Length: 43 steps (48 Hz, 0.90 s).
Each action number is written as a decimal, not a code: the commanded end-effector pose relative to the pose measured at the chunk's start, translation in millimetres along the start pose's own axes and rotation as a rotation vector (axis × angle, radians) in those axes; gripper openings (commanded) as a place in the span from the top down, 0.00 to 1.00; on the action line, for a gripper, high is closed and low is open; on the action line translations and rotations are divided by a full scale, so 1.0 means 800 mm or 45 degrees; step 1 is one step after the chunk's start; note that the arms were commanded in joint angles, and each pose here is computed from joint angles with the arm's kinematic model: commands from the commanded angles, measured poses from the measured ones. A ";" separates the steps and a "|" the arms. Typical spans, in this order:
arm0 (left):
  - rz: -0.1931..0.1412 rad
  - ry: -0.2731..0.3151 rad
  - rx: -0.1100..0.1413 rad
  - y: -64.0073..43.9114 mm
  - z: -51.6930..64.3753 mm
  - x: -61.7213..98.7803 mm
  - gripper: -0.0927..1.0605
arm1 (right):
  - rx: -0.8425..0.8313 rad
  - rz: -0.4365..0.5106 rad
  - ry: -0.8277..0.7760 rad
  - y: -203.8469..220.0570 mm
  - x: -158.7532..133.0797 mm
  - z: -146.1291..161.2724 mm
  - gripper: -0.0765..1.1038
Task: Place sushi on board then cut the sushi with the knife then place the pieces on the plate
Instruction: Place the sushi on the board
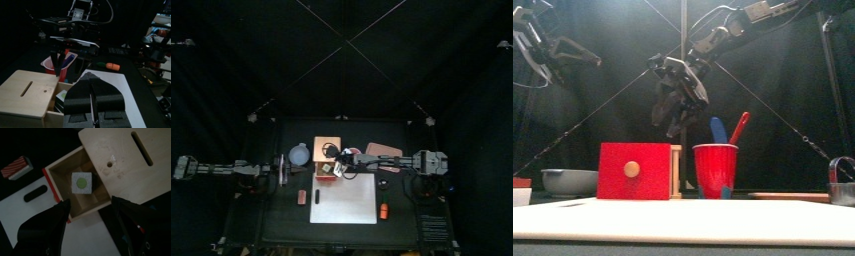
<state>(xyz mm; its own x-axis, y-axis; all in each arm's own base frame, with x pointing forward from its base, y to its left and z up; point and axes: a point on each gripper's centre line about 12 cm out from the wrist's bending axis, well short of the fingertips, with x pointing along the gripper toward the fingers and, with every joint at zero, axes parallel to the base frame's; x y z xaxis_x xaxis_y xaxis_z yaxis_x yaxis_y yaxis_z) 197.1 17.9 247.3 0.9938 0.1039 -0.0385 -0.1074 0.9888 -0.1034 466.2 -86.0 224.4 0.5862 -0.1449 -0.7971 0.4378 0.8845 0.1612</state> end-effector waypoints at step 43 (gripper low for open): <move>0.016 -0.005 -0.022 0.003 -0.001 0.000 0.82 | 0.047 0.022 -0.028 0.039 0.027 0.027 0.13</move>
<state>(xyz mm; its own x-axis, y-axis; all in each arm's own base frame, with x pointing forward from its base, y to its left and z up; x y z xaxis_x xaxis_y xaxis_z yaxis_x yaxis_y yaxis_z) 195.2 19.2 241.1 0.9921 0.1128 -0.0542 -0.1184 0.9862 -0.1156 503.8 -67.1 201.8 0.5655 -0.1290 -0.8146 0.4581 0.8705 0.1801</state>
